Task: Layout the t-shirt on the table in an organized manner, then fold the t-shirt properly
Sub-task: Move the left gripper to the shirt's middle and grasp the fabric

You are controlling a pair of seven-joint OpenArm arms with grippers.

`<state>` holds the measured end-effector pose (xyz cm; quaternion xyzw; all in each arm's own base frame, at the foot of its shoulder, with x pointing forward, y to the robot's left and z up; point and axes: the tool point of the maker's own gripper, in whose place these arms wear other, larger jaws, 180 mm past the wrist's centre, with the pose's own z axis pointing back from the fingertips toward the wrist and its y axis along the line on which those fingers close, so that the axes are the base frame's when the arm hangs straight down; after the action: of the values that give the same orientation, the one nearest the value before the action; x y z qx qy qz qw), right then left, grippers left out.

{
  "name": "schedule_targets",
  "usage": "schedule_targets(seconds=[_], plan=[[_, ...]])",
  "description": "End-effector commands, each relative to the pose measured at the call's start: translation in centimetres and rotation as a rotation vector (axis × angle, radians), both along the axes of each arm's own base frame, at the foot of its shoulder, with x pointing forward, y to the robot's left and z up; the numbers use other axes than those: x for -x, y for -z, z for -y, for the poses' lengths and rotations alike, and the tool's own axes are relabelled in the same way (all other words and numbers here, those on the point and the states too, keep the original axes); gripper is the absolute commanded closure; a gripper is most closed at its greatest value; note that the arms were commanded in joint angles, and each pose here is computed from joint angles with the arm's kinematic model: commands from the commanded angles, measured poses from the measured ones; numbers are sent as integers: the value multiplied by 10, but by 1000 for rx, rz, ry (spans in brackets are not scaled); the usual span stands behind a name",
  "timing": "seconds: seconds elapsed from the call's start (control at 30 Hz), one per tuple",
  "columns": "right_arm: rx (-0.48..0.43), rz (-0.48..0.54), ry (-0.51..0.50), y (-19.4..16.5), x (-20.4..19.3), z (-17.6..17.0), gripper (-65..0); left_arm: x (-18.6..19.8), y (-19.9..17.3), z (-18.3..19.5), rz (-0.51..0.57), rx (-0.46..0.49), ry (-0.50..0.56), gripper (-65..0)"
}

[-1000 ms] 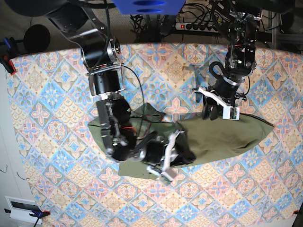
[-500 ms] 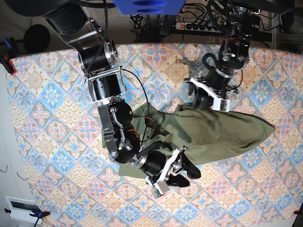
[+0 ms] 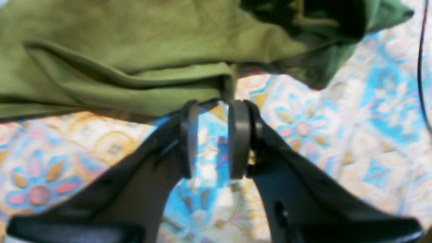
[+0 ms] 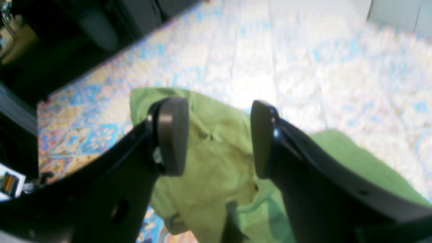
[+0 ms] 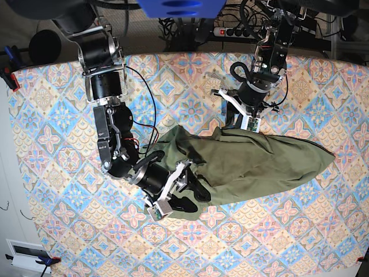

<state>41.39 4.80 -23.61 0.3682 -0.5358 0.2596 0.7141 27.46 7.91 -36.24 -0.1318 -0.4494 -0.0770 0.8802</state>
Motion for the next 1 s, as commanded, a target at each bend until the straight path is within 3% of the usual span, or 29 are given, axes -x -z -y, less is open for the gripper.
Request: schedule_targets(seconds=[0.0, 0.17, 0.33, 0.43, 0.57, 0.77, 0.97], plan=[[-26, 49, 1, -19, -5, 2, -285, -9, -15, -3, 44, 46, -25, -141], [-9, 49, 8, -16, -6, 9, -285, -15, -24, -6, 17, 263, -131, -142], [-9, 49, 8, -16, -6, 9, -285, -16, -1, -1, -69, 366, -175, -148], [-10, 56, 7, -19, -6, 9, -285, -20, 6, 8, -105, 448, -200, -220], [-11, 44, 6, -13, -2, 9, -285, -32, 0, 18, -94, 496, -202, -288], [-10, 40, 7, -11, -1, 9, -285, -47, 18, 29, -141, 522, -220, -290], [-17, 46, 63, -15, -10, 31, -285, -54, 14, 30, -130, 524, -216, -289]])
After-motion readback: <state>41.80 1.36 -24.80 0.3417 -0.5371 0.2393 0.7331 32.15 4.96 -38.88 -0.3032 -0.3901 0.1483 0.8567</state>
